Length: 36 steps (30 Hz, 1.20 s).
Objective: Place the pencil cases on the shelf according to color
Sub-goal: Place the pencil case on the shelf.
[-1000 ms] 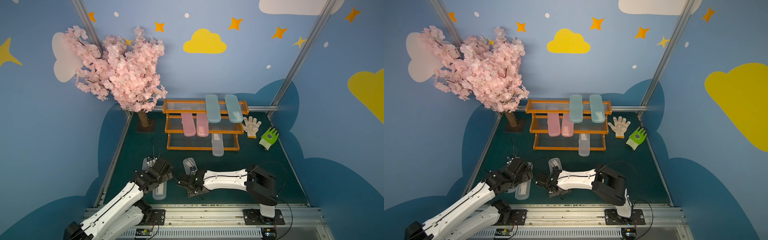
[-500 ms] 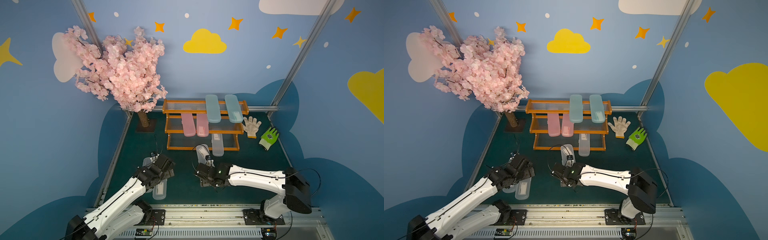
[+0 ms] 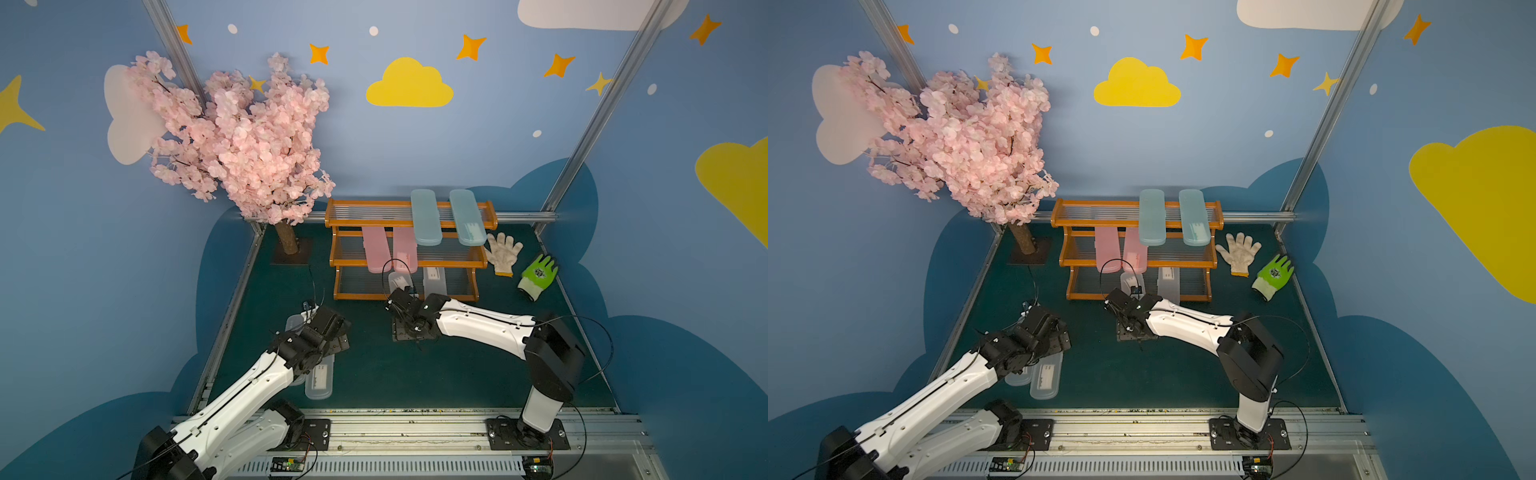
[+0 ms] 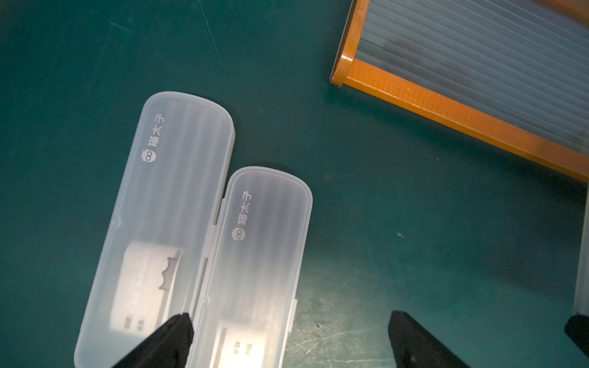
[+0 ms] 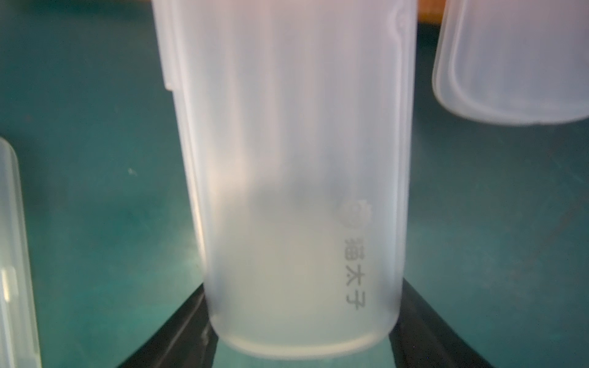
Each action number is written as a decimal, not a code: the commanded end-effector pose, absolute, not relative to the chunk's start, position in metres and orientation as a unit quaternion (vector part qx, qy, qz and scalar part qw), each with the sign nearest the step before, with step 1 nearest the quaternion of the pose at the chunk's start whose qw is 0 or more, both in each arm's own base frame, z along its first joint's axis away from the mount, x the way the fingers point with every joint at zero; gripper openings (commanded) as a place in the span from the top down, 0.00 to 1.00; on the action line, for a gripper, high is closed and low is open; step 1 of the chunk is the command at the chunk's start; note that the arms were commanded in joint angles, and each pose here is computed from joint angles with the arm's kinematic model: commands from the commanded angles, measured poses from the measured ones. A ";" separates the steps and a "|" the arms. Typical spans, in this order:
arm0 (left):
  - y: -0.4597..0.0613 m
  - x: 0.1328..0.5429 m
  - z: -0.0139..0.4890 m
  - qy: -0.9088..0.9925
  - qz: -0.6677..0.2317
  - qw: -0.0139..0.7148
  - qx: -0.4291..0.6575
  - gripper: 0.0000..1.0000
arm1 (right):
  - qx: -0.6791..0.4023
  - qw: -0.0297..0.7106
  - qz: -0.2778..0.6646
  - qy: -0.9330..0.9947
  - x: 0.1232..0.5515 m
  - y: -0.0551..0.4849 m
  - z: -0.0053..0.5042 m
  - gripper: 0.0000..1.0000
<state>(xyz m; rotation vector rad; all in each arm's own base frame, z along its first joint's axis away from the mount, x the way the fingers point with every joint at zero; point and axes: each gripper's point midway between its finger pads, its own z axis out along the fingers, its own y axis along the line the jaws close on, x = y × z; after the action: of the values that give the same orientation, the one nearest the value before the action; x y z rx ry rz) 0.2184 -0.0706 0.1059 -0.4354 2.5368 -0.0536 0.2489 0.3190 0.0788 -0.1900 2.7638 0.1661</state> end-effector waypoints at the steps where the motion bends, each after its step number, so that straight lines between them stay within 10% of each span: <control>1: -0.073 0.227 0.116 0.941 -0.026 0.296 -0.160 0.00 | -0.060 0.211 0.073 0.973 0.275 0.333 0.087 0.51; 14: -0.067 0.218 0.091 0.947 -0.013 0.272 -0.172 0.00 | -0.041 0.204 0.076 0.975 0.319 0.341 0.068 0.51; 25: -0.066 0.215 0.079 0.949 -0.013 0.261 -0.177 0.00 | -0.041 0.181 0.079 0.980 0.316 0.344 0.068 0.10; 36: -0.056 0.206 0.087 0.941 -0.016 0.272 -0.199 0.00 | -0.027 0.169 0.079 0.982 0.284 0.326 0.085 0.12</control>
<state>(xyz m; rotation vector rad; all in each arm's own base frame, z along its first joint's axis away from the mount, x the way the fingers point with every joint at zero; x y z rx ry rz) 0.2126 -0.0633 0.0892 -0.5043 2.5322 -0.0691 0.2968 0.3359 0.0781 -0.1043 2.7747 0.2282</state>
